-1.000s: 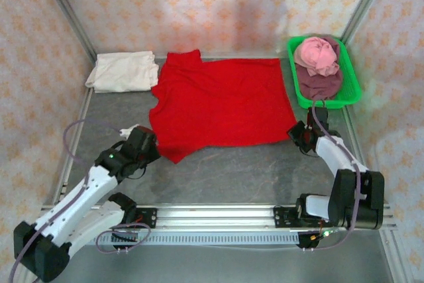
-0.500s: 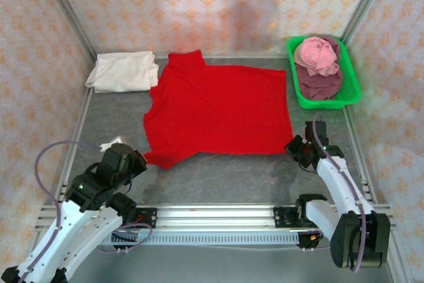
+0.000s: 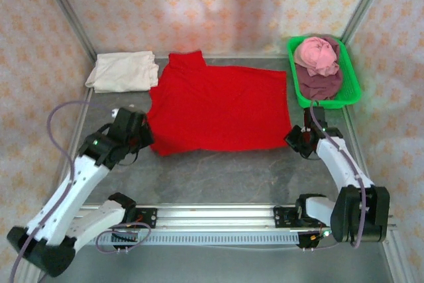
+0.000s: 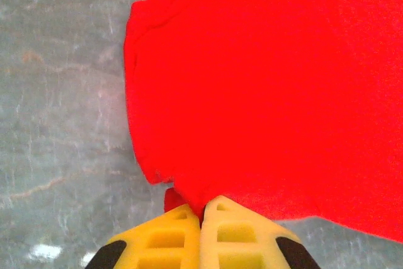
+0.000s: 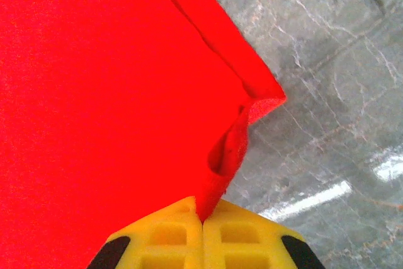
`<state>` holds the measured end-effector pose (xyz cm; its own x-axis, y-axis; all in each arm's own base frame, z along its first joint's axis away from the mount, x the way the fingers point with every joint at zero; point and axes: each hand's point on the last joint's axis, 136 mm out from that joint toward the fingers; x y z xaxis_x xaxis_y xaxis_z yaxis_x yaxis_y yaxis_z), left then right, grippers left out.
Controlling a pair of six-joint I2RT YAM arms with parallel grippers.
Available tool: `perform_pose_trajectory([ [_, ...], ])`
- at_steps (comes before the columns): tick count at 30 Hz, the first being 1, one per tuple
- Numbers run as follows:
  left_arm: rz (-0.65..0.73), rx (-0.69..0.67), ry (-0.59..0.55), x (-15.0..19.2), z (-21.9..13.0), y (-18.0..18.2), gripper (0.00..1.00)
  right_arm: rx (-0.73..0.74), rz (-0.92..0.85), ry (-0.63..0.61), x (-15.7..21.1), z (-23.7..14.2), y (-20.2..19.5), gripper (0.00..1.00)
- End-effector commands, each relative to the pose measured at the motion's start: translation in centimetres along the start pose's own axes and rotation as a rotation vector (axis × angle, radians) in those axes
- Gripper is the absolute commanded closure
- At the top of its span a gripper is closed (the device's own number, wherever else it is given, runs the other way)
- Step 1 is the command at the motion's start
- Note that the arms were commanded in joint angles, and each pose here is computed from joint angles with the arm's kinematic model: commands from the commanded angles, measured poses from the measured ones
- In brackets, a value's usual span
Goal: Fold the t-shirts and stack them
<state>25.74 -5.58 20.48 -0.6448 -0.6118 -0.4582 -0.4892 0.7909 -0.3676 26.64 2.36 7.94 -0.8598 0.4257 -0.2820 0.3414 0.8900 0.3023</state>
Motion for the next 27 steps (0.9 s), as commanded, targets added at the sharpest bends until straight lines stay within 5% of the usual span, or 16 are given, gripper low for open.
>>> perform_pose_trajectory([
  [1, 0.115, 0.011, -0.029, -2.5, 0.4, -1.5, 1.00, 0.040, -0.040, 0.004, -1.3, 0.2, -0.1, 1.00],
  [27, 0.325, -0.097, 0.028, -9.5, 9.0, -8.2, 1.00, 0.123, -0.046, -0.001, -6.3, 3.7, 0.1, 1.00],
])
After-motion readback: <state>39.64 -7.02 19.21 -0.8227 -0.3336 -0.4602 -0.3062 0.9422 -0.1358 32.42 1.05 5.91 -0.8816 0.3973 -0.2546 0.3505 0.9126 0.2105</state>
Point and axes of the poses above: each hand's point on the last joint's axis, 136 mm out from that joint toward the fingers, its own z axis out along the fingers, its own y axis along the line the jaws close on, x = y × z, and after that the axes turned 14 degrees about -z, right-handed
